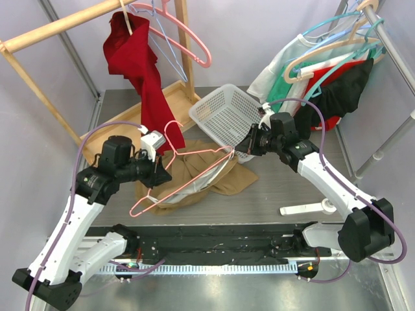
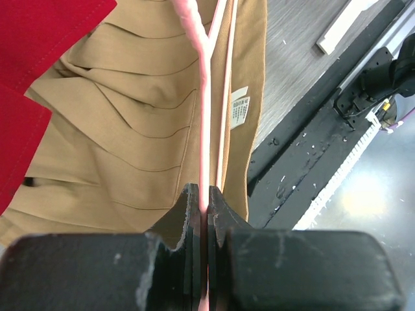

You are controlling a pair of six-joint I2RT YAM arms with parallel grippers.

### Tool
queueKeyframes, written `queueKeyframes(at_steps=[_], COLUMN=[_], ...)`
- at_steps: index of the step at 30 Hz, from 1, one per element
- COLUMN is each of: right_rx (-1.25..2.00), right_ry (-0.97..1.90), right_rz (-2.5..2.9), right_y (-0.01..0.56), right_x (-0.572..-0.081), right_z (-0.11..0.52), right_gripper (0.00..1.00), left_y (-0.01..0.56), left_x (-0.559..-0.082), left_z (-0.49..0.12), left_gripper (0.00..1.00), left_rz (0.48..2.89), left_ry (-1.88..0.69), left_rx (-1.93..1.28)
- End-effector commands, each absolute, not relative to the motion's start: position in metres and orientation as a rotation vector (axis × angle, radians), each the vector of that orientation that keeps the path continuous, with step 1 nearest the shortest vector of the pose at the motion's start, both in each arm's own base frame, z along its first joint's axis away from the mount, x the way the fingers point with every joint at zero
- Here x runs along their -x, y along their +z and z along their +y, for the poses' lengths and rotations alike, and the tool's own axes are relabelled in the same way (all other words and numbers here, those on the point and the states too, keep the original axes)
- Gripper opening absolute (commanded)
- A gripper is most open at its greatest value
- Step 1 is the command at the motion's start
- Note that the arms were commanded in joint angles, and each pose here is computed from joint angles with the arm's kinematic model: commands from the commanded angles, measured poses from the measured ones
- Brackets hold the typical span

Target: Place the skirt on the hanger

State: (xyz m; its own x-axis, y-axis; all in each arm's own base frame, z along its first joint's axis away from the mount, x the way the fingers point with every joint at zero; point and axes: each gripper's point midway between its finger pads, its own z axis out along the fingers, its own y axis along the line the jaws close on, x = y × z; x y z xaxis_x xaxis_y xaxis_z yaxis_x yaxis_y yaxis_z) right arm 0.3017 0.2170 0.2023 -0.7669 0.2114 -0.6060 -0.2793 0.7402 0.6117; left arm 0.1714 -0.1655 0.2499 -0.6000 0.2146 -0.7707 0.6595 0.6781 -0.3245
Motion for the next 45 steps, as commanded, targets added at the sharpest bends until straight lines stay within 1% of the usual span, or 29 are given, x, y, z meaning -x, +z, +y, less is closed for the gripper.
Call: queueKeyframes(at_steps=[1, 16, 26, 31, 37, 45], right_rx=[0.064, 0.051, 0.052, 0.063, 0.046, 0.034], right_ry=[0.979, 1.009, 1.044, 1.062, 1.054, 1.039], right_rz=[2.179, 2.176, 2.145, 2.136, 2.163, 2.198], right_y=[0.231, 0.232, 0.242, 0.246, 0.235, 0.225], right_x=[-0.315, -0.318, -0.322, -0.322, -0.319, -0.319], right_z=[0.222, 0.223, 0.227, 0.230, 0.227, 0.225], right_gripper=[0.01, 0.01, 0.01, 0.01, 0.01, 0.01], left_y=[0.257, 0.251, 0.243, 0.244, 0.250, 0.266], left_x=[-0.171, -0.172, -0.166, -0.172, -0.179, -0.179], left_z=[-0.172, -0.175, -0.180, -0.175, -0.164, -0.162], left_gripper=[0.00, 0.00, 0.00, 0.00, 0.00, 0.00], left_rz=[2.116, 2.125, 2.142, 2.141, 2.135, 2.111], left_ry=[-0.834, -0.849, -0.912, -0.859, -0.758, -0.741], left_rx=[-0.683, -0.687, -0.709, -0.687, -0.650, -0.660])
